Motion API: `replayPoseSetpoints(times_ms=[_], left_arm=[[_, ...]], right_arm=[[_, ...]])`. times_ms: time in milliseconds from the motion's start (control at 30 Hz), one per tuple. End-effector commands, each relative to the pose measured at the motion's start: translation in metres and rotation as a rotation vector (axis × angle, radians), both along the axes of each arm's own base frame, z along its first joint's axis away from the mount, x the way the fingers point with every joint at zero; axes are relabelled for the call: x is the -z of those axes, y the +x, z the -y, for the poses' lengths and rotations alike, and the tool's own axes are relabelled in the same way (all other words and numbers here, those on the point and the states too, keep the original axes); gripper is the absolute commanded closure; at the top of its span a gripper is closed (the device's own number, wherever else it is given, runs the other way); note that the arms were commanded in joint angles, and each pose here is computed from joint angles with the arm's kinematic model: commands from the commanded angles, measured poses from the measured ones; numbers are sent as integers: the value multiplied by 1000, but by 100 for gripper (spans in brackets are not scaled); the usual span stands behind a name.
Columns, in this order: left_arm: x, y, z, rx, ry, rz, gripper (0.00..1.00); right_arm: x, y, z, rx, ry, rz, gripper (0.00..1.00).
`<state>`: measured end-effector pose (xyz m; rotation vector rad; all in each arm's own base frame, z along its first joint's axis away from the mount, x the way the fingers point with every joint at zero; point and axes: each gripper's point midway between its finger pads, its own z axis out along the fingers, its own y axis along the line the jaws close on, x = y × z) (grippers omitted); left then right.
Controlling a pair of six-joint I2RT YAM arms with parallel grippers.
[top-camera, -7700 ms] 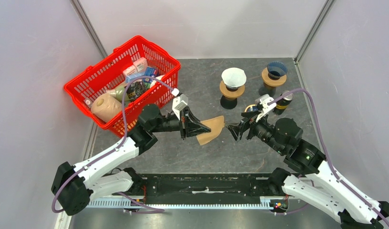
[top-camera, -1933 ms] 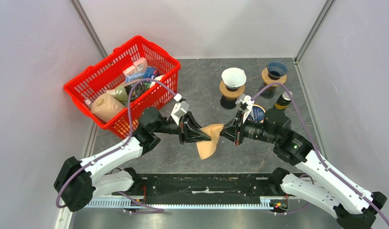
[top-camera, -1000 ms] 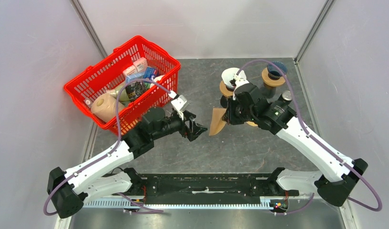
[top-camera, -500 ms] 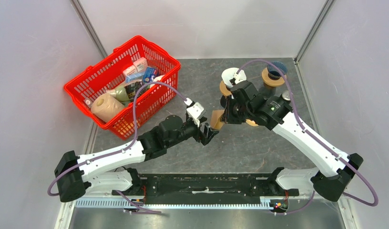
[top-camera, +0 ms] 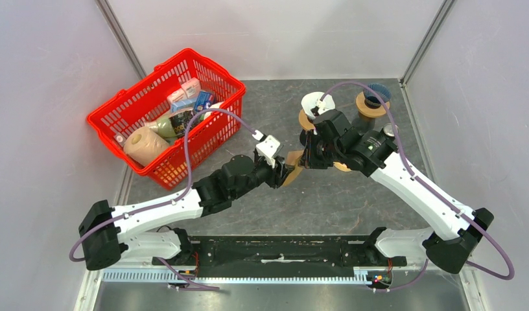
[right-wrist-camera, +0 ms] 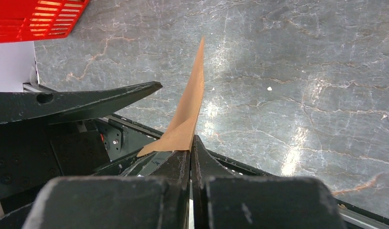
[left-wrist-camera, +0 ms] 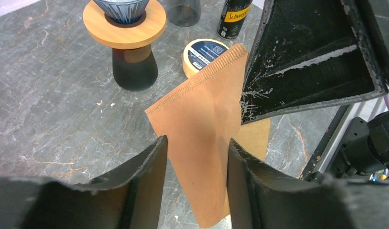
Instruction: Place the coffee filter in the dripper
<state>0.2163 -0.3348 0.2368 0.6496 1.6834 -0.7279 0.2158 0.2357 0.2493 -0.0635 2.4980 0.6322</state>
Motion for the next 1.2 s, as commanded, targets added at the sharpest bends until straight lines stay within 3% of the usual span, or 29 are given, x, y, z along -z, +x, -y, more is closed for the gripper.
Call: replayPoseSetpoints(times_ms=[0, 200, 267, 400, 533, 800, 1167], left_arm=[[-27, 6, 11, 6, -39, 67, 54], [-31, 7, 12, 2, -48, 70, 98], [-34, 6, 12, 4, -64, 69, 98], [-40, 10, 10, -49, -131, 40, 98], [-43, 14, 10, -89, -183, 9, 98], [-53, 12, 14, -95, -261, -19, 98], [-52, 15, 5, -135, -281, -16, 98]], right_arm=[[-17, 6, -8, -20, 43, 43, 100], [-12, 6, -6, -24, 25, 42, 100], [-9, 9, -4, -11, 7, 47, 95], [-6, 24, 7, 81, -22, 108, 65], [-4, 35, 5, 131, 27, 167, 51], [0, 55, 5, 244, 90, 229, 49], [7, 57, -8, 252, 234, 270, 50]])
